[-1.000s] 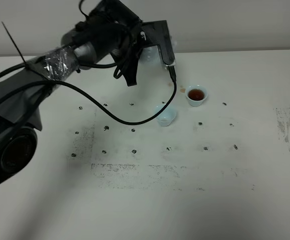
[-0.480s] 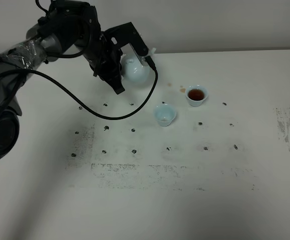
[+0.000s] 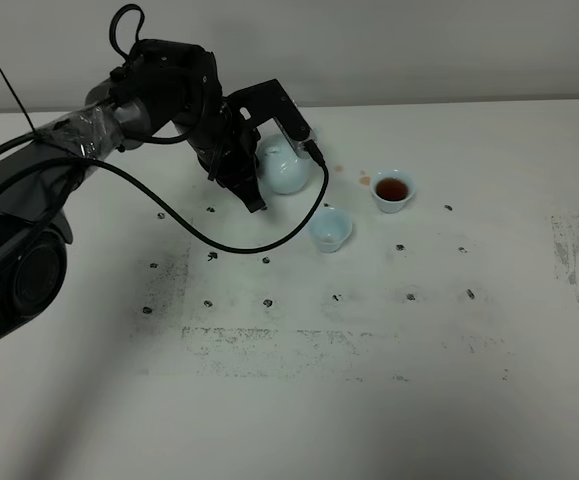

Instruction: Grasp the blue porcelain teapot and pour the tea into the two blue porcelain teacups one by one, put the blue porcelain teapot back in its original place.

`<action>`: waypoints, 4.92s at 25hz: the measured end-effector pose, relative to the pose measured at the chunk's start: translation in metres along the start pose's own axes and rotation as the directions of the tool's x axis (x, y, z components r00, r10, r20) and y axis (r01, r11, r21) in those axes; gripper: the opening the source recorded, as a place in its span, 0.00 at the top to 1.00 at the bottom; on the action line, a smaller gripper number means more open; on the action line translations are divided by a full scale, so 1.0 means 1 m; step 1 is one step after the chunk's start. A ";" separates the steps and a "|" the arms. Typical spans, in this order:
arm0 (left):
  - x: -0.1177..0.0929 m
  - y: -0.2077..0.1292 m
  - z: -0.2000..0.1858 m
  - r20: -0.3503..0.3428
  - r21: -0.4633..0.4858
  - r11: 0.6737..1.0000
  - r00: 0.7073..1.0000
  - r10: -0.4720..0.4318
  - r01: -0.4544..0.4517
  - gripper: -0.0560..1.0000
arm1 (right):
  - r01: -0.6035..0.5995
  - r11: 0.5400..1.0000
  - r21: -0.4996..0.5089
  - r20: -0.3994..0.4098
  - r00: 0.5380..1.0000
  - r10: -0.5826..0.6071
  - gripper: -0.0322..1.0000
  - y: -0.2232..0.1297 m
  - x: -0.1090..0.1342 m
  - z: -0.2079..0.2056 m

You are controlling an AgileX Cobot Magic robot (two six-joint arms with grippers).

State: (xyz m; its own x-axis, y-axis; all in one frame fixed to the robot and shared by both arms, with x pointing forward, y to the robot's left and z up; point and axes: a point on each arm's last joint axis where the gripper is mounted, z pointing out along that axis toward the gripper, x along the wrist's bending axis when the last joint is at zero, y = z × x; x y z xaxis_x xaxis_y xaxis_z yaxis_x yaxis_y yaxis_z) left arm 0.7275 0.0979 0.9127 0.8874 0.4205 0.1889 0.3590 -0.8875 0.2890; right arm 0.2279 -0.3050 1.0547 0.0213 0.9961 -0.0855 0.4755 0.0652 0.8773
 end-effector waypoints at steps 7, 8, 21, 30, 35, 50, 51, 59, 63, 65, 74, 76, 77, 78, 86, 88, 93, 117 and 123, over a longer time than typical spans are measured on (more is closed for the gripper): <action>0.000 0.011 -0.032 -0.037 -0.024 0.980 0.980 0.195 -0.196 0.94 | 0.000 1.000 0.000 0.000 1.000 0.000 0.45 0.000 0.000 0.000; 0.000 0.015 -0.046 -0.060 -0.037 0.966 0.965 0.255 -0.257 0.94 | 0.000 1.000 0.000 0.000 1.000 0.000 0.45 0.000 0.000 0.000; -0.023 0.036 -0.101 -0.062 0.082 0.607 0.604 0.795 -0.790 0.94 | 0.000 1.000 0.000 0.000 1.000 0.000 0.45 0.000 0.000 0.000; -0.038 0.051 -0.095 -0.078 0.276 0.552 0.554 0.829 -0.787 0.94 | 0.000 1.000 0.000 0.000 1.000 0.000 0.45 0.000 0.000 0.000; -0.045 0.048 -0.093 0.004 0.312 0.516 0.544 0.839 -0.798 0.94 | 0.000 1.000 0.000 0.000 1.000 0.000 0.45 0.000 0.000 0.000; -0.053 0.048 -0.068 0.038 0.360 0.524 0.573 0.819 -0.772 0.94 | -0.001 1.000 0.000 0.000 1.000 0.001 0.45 0.000 0.000 0.000; -0.053 0.048 -0.068 0.035 0.359 0.528 0.577 0.816 -0.769 0.94 | -0.001 1.000 0.000 -0.001 1.000 0.001 0.45 0.000 0.000 0.000; -0.050 0.053 -0.072 -0.009 0.353 0.546 0.581 0.814 -0.760 0.94 | -0.001 1.000 0.000 -0.001 1.000 0.001 0.45 0.000 0.000 0.000; -0.049 0.054 -0.082 -0.002 0.361 0.556 0.595 0.804 -0.749 0.94 | -0.001 1.000 0.000 -0.001 1.000 0.001 0.45 0.000 0.000 0.000; -0.049 0.053 -0.086 0.020 0.368 0.559 0.607 0.794 -0.743 0.94 | -0.001 1.000 0.000 -0.001 1.000 0.001 0.45 0.000 0.000 0.000; -0.049 0.052 -0.091 0.038 0.372 0.568 0.623 0.782 -0.735 0.94 | -0.001 1.000 0.000 -0.001 1.000 0.001 0.45 0.000 0.000 0.000; -0.049 0.052 -0.091 0.038 0.372 0.568 0.623 0.782 -0.735 0.94 | -0.001 1.000 0.000 -0.001 1.000 0.001 0.45 0.000 0.000 0.000; -0.049 0.052 -0.091 0.037 0.371 0.568 0.623 0.782 -0.735 0.94 | -0.001 1.000 0.000 -0.001 1.000 0.001 0.45 0.000 0.000 0.000; -0.049 0.052 -0.091 0.037 0.372 0.568 0.623 0.781 -0.735 0.94 | -0.001 1.000 0.000 -0.001 1.000 0.001 0.45 0.000 0.000 0.000; -0.044 0.049 -0.092 0.032 0.373 0.577 0.632 0.774 -0.726 0.94 | -0.001 1.000 0.000 -0.001 1.000 0.001 0.45 0.000 0.000 0.000; -0.041 0.046 -0.092 0.033 0.365 0.588 0.641 0.767 -0.722 0.94 | -0.001 1.000 0.000 -0.001 1.000 0.001 0.45 0.000 0.000 0.000; -0.035 0.041 -0.090 0.070 0.308 0.561 0.606 0.792 -0.768 0.94 | -0.001 1.000 0.000 -0.001 1.000 0.001 0.45 0.000 0.000 0.000; -0.027 0.030 -0.067 0.136 0.321 0.503 0.565 0.814 -0.802 0.94 | -0.001 1.000 0.000 -0.001 1.000 0.001 0.45 0.000 0.000 0.000; -0.031 0.036 -0.071 0.126 0.401 0.455 0.540 0.832 -0.795 0.94 | -0.001 1.000 0.000 -0.001 1.000 0.001 0.45 0.000 0.000 0.000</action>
State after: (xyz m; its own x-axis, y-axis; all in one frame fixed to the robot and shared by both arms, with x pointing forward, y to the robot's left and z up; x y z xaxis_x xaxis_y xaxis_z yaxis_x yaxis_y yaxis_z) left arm 0.6923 0.0658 0.9837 0.8145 -0.5352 0.2239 -0.4262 -0.8139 -0.3948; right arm 0.2279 -0.3048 1.0546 0.0204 0.9962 -0.0841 0.4754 0.0643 0.8774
